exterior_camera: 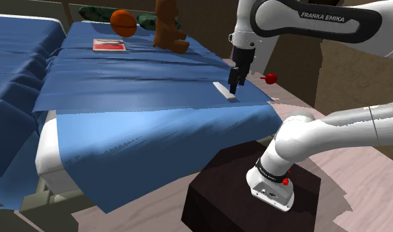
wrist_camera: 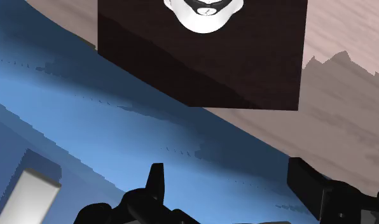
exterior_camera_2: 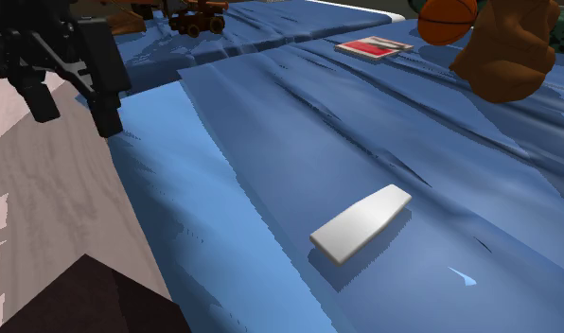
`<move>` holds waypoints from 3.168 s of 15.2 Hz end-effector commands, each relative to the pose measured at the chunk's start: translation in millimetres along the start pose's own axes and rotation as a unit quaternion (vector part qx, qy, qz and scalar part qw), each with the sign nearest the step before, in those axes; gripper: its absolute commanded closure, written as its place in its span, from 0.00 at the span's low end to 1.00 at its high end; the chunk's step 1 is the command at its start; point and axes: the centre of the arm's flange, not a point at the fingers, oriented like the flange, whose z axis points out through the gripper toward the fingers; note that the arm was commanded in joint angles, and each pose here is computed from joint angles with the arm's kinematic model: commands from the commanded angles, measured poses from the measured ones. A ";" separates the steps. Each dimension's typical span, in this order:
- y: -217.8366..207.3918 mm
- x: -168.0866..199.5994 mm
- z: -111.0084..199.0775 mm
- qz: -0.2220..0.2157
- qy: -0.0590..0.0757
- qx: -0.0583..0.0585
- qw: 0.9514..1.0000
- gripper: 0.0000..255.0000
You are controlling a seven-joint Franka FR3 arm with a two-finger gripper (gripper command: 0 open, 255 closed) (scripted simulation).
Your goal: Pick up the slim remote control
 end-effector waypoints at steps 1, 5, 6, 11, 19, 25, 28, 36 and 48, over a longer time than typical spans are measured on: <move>0.0 0.0 0.0 0.000 0.000 0.000 1.000 0.00; 36.4 31.2 20.0 0.036 0.007 0.003 0.999 0.00; 45.9 38.7 24.9 0.045 0.009 0.004 0.999 0.00; 94.9 73.5 49.5 0.089 0.018 0.008 0.996 0.00; 178.8 120.7 88.5 0.160 0.033 0.014 0.986 0.00; 245.5 148.7 117.5 0.213 0.043 0.018 0.976 0.00; 279.8 160.3 132.1 0.239 0.049 0.020 0.969 0.00; 325.6 175.7 172.4 0.274 0.056 0.023 0.960 0.00; 325.1 178.3 191.1 0.274 0.056 0.023 0.960 1.00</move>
